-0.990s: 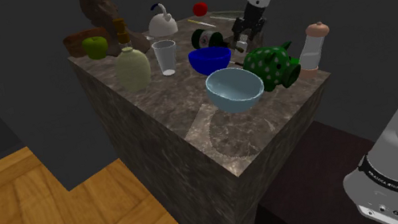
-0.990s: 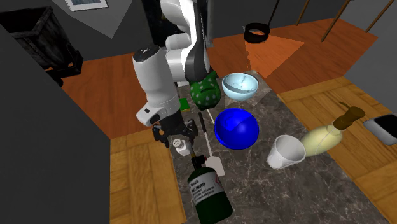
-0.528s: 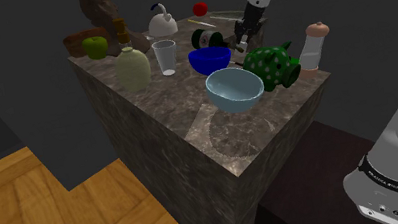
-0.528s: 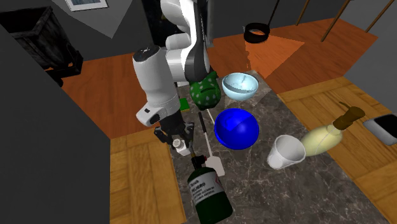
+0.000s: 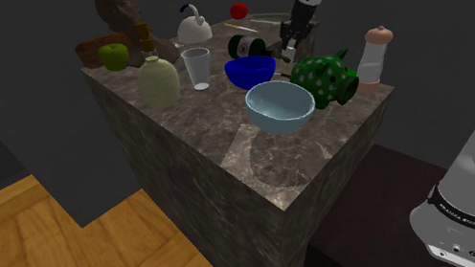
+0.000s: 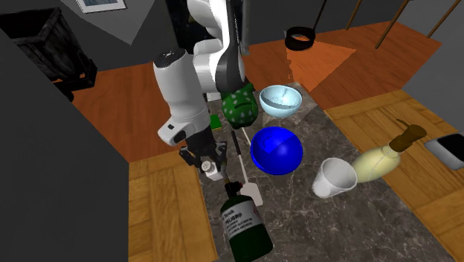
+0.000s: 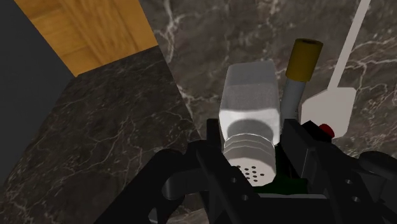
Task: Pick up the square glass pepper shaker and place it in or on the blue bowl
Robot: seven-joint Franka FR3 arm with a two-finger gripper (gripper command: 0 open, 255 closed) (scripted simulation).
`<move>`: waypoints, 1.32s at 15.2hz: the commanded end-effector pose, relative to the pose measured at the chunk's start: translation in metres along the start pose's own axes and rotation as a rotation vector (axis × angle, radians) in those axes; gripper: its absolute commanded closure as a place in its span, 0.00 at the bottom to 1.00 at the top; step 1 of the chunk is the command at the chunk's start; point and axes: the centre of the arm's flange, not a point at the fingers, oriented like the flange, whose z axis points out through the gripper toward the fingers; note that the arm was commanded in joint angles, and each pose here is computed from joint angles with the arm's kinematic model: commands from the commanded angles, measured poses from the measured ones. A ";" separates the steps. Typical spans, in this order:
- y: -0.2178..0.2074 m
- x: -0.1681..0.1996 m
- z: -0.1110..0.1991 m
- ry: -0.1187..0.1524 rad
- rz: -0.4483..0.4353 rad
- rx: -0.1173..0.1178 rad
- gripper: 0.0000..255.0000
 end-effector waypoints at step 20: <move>-0.019 0.030 -0.105 0.000 0.000 0.000 1.00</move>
